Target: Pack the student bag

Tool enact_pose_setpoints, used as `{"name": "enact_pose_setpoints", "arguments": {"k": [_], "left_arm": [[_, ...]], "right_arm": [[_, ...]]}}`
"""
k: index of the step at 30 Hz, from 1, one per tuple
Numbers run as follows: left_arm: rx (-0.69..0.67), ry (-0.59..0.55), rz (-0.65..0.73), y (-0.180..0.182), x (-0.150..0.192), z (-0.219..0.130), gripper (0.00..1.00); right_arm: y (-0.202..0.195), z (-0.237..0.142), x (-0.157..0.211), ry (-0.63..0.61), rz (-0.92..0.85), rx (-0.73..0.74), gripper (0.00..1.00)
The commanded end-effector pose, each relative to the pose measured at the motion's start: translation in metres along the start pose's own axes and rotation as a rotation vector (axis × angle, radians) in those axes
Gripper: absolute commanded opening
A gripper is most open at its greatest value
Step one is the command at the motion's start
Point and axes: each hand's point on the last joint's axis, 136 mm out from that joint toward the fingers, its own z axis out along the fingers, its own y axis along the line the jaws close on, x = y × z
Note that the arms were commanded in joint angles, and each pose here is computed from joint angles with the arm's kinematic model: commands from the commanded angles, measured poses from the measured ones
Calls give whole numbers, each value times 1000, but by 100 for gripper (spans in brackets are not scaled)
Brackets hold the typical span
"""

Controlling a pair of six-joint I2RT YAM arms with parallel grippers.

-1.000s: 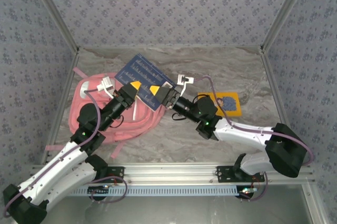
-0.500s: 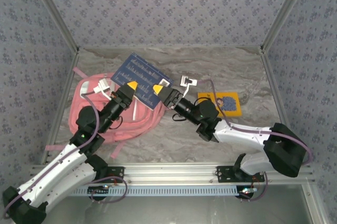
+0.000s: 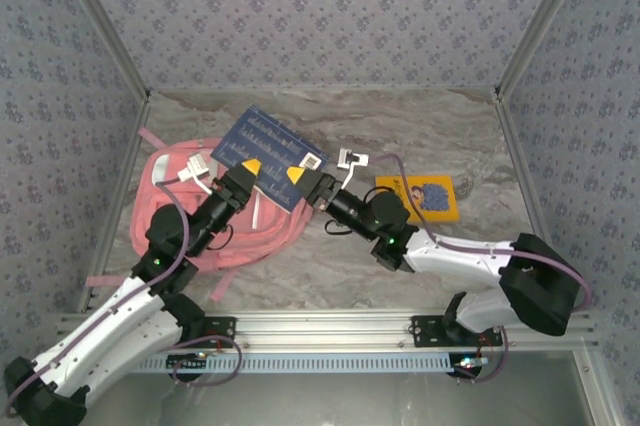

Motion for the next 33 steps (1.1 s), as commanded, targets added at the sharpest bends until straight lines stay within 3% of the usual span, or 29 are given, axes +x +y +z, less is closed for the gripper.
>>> {"name": "enact_pose_setpoints", "arguments": {"k": [1, 2, 4, 10, 13, 17, 22, 29, 33], "left_arm": [[-103, -13, 101, 8, -7, -7, 39], [-148, 17, 139, 14, -4, -8, 50], [-254, 78, 204, 30, 3, -10, 61], [-649, 295, 486, 88, 6, -23, 70], [-804, 379, 533, 119, 6, -23, 72], [-915, 481, 572, 152, 10, -14, 71], [-998, 588, 553, 183, 6, 6, 64], [-992, 687, 526, 202, 20, 21, 52], [-1019, 706, 516, 214, 21, 18, 52]], "right_arm": [[-2, -15, -18, -53, -82, 77, 0], [-6, -21, -20, -50, -100, 101, 0], [-12, -33, -24, -45, -136, 145, 0], [-41, -81, -34, 14, -246, 333, 0], [-53, -98, -33, 86, -258, 387, 0], [-74, -116, -33, 140, -239, 491, 0], [-88, -129, -40, 99, -230, 607, 0], [-91, -145, -30, 156, -269, 614, 0], [-88, -155, -36, 144, -270, 612, 0]]}}
